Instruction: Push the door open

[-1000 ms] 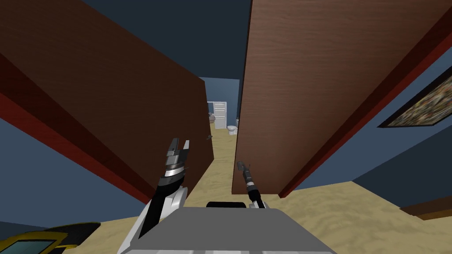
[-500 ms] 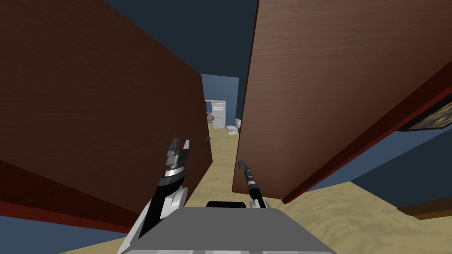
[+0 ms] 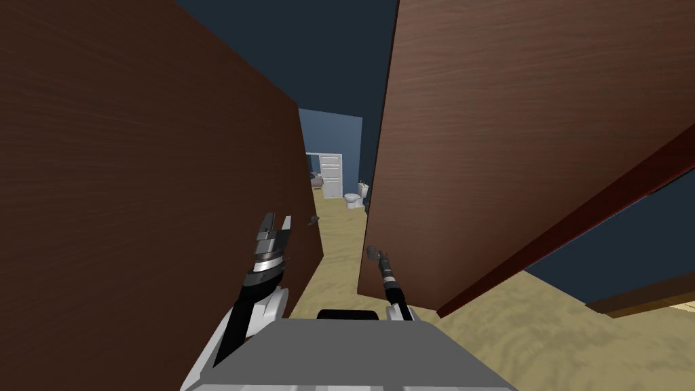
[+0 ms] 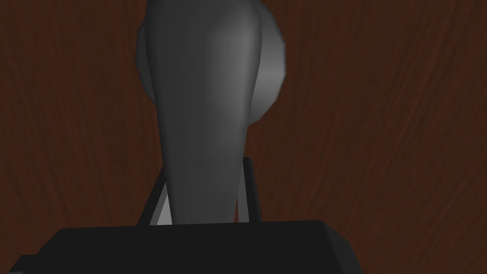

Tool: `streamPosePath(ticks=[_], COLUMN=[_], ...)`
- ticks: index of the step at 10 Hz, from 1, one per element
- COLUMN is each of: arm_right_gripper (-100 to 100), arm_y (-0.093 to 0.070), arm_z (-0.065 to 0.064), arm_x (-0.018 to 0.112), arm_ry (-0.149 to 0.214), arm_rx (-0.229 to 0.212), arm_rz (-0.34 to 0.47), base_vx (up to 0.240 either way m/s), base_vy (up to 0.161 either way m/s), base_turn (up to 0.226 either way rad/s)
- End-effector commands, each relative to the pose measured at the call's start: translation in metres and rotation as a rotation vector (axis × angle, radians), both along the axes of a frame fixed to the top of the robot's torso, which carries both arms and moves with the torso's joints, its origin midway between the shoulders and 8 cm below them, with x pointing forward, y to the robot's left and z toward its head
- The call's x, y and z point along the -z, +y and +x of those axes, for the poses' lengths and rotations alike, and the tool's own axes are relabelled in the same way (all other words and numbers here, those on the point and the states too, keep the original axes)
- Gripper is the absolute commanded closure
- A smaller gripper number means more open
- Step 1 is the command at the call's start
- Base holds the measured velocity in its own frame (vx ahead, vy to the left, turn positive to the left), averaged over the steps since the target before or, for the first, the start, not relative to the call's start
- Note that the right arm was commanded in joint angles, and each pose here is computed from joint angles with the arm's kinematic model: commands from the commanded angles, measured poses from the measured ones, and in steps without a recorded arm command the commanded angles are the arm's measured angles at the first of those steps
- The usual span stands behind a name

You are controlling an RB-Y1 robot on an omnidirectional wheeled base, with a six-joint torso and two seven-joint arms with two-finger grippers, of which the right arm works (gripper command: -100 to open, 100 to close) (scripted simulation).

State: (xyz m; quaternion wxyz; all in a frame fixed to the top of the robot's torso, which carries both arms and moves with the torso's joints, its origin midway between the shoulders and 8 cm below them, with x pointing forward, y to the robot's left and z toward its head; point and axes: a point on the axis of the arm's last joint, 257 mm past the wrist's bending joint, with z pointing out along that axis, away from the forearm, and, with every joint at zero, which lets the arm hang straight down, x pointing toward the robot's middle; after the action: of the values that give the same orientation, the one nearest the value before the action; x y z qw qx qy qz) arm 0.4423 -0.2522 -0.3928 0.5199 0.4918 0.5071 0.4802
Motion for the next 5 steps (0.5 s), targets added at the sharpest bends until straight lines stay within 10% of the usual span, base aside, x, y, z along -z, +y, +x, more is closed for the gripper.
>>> streamPosePath(ticks=[1,5], arm_right_gripper=[100,100], arm_y=[-0.018,-0.030], arm_z=[0.004,0.007], arm_x=[-0.005,-0.006], arm_ry=[-0.008,-0.011], arm_rx=[0.042,0.094], arm_rz=[-0.013,-0.009], base_vx=[0.166,0.177], base_vy=[0.076,0.085], base_turn=[-0.186,-0.141])
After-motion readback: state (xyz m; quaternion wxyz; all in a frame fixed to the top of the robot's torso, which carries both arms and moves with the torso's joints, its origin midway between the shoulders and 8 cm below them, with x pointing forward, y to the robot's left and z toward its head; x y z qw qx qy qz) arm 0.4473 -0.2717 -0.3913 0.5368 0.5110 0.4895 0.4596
